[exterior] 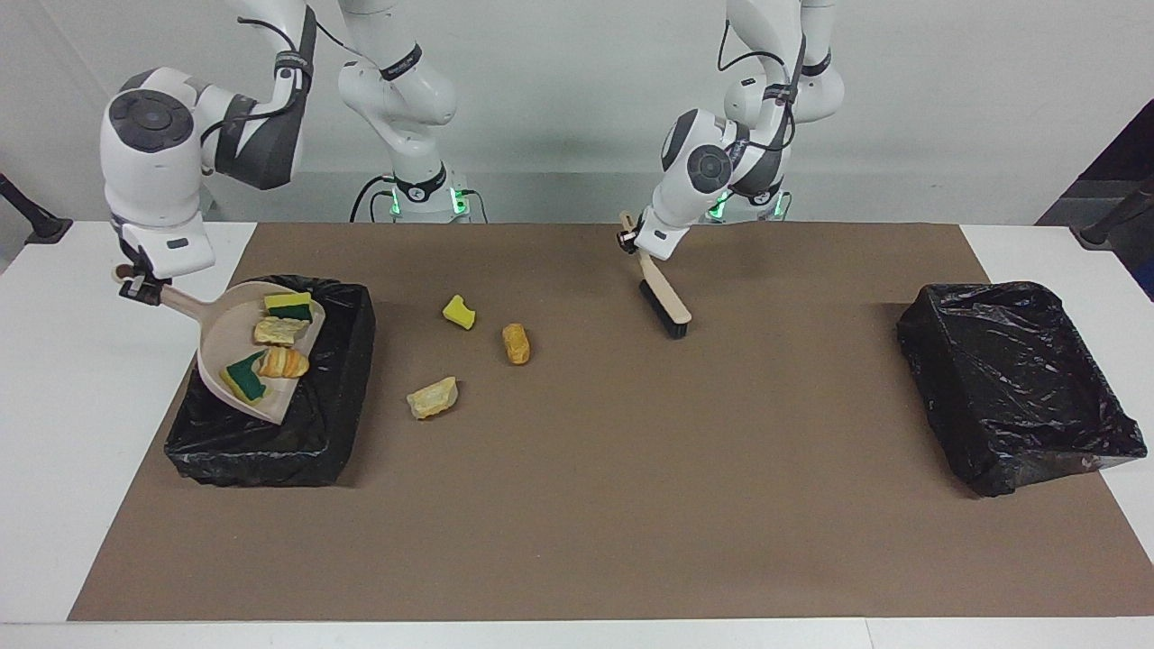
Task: Sweep and dump trash in bin
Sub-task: 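Tip the dustpan over the bin with the right gripper to empty it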
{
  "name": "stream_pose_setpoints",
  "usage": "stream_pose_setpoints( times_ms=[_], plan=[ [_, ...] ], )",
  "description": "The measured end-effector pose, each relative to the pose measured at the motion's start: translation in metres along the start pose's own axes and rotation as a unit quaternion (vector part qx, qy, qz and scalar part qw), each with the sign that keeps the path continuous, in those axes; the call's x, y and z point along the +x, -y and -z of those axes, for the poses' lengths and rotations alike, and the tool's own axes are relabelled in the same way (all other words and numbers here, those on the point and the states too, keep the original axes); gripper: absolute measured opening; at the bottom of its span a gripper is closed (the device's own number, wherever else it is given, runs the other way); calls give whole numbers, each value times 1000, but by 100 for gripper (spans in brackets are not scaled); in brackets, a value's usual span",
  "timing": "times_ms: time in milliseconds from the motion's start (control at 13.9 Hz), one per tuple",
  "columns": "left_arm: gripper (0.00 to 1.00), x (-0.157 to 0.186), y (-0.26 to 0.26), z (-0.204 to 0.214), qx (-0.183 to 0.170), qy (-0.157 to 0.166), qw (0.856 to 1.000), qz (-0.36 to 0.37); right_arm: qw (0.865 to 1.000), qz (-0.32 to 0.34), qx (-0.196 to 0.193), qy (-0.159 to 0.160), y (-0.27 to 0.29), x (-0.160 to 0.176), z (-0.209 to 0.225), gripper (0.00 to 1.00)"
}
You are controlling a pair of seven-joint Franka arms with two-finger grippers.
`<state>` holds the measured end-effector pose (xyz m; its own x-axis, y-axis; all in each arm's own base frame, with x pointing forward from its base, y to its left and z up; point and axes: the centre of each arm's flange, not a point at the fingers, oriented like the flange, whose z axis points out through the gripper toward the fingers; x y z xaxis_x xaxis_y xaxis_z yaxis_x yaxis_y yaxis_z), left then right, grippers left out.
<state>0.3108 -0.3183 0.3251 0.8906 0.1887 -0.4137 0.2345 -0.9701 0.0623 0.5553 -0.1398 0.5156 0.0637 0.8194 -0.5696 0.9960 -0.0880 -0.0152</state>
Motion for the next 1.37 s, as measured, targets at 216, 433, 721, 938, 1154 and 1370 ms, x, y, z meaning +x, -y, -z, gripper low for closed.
stream_pose_setpoints(
  times_ms=[216, 433, 721, 938, 1154, 1370],
  plan=[
    [27, -16, -9, -8, 13, -2, 999, -50, 998, -34, 19, 52, 7, 33, 31, 33],
    [28, -19, -10, -9, 18, -4, 997, -70, 994, -34, 13, 103, 11, 38, 57, 33],
    [70, -9, -2, 0, 38, -22, 996, -78, 986, -55, 4, 156, 31, 16, 111, 33],
    [100, 31, 19, 46, 37, -49, 997, -47, 985, -70, -14, 155, 40, 1, 135, 33],
    [100, 79, 53, 102, 31, -90, 995, -11, 991, -93, -19, 95, 40, 25, 147, 33],
    [100, 120, 87, 160, 20, -135, 991, 11, 981, -195, 5, -12, 46, 68, 155, 33]
  ],
)
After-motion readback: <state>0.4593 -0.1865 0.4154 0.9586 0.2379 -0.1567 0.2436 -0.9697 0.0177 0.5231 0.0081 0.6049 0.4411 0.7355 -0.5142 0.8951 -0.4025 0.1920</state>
